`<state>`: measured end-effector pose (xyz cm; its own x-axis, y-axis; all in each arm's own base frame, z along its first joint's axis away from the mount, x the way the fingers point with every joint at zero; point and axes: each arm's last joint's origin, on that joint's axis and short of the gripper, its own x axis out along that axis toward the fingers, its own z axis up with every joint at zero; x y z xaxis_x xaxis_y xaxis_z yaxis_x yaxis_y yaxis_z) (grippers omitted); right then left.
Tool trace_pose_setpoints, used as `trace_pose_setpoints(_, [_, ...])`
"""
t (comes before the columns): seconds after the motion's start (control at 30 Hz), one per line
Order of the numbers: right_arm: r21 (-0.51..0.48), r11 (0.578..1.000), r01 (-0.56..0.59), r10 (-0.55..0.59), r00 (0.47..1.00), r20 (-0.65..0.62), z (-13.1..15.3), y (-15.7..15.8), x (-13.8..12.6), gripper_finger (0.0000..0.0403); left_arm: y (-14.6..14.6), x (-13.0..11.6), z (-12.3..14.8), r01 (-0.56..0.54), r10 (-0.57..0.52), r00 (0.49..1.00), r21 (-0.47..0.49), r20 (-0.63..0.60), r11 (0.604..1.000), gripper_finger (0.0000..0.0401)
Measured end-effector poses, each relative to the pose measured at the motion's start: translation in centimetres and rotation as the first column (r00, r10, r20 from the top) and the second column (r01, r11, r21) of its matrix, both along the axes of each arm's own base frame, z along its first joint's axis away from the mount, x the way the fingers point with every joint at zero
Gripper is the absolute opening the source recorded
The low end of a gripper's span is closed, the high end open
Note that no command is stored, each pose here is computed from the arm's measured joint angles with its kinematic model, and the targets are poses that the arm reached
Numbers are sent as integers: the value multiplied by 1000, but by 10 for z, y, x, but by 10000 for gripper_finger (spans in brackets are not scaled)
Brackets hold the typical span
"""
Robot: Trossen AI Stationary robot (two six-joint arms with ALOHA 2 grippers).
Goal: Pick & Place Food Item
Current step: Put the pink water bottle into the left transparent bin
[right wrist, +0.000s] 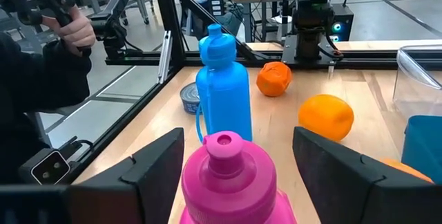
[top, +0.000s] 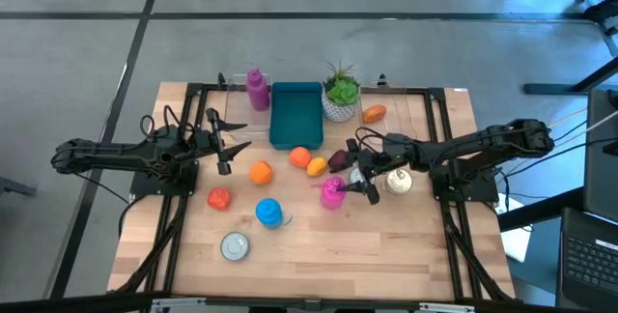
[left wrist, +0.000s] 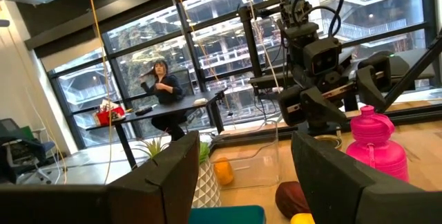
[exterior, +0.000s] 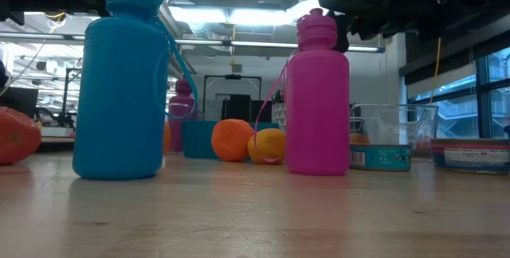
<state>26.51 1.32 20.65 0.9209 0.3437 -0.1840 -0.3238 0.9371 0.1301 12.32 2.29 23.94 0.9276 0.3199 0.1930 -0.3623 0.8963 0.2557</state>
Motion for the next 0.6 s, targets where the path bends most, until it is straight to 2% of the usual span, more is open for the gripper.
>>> trace_pose_setpoints(0.6, [-1, 1000, -3, 3, 1000, -6, -1, 0, 0, 162, 0, 0, 0, 0, 0, 1000, 0, 0, 1000, 221])
